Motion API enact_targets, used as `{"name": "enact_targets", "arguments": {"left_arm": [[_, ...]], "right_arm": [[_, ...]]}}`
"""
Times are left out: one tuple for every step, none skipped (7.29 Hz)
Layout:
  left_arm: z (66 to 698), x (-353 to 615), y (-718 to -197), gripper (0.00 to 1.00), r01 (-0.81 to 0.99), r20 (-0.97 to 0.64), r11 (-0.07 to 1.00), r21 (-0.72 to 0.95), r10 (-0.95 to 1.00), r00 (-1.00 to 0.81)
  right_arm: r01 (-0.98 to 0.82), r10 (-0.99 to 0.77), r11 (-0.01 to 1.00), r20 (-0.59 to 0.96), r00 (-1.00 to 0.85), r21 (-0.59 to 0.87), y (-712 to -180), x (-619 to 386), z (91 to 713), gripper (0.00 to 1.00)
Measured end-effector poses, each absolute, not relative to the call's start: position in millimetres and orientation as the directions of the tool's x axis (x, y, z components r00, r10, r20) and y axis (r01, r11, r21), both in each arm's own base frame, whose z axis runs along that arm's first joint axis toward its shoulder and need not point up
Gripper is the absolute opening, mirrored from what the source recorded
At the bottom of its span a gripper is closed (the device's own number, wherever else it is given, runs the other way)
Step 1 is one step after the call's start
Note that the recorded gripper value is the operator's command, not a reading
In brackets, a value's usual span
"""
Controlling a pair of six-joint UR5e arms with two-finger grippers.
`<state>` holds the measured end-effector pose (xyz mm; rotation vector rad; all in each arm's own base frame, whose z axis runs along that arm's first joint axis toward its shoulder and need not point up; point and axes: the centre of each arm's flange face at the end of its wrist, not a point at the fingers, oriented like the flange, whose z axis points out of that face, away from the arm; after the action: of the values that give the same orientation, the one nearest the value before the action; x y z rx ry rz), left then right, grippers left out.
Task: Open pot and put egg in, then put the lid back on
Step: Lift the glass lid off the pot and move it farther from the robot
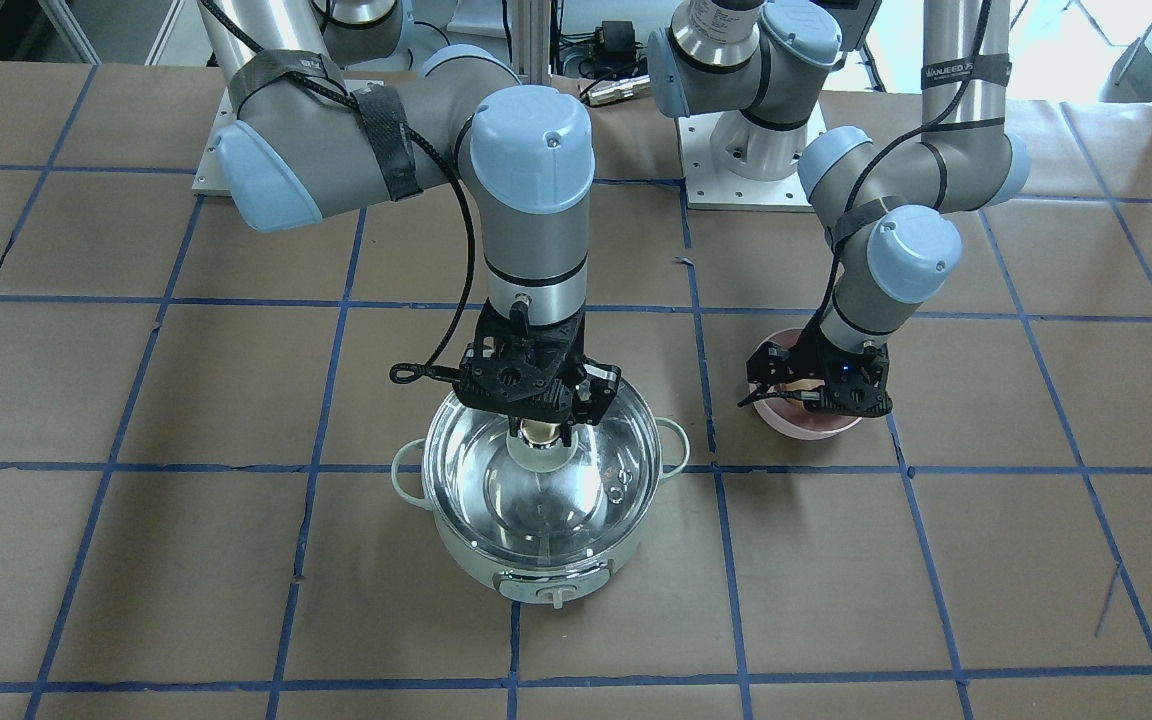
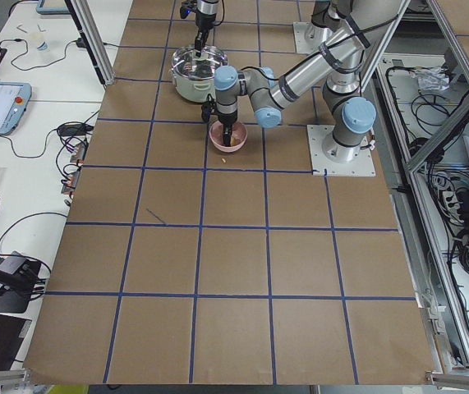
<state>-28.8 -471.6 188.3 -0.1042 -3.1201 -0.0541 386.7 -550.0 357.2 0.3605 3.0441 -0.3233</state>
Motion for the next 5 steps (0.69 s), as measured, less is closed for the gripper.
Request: {"name": "enact_targets", "arguments": {"left_arm": [[187.9,-28.7,-472.5,0.97,0.067,0.022,0.997,0.033,0.066,-0.998],[188.3,-28.4,-473.2,0.97,0.067,0.020,0.997,0.031,0.066,-0.998],[188.7,-27.6,-473.8,0.97,0.067,0.019,0.997,0.029,0.066,-0.998],[188.9,-27.0,-474.1,0.97,0.066,0.018,0.997,0.028,0.065,-0.998],[188.9,-26.6,-474.2,0.97,0.065,0.017,0.997,0.027,0.065,-0.998]], "right_arm": [[0.235,0.224,0.951,-0.078,-0.971,-0.198,-552.9,382.6,372.1,0.47],[0.234,0.224,0.951,-0.076,-0.972,-0.201,-558.4,376.5,391.8,0.48],[0.243,0.233,0.948,-0.076,-0.970,-0.206,-565.1,361.9,412.6,0.48],[0.246,0.236,0.946,-0.070,-0.969,-0.210,-570.6,328.7,438.5,0.48],[0.239,0.232,0.949,-0.059,-0.971,-0.205,-574.4,281.1,464.8,0.48]]}}
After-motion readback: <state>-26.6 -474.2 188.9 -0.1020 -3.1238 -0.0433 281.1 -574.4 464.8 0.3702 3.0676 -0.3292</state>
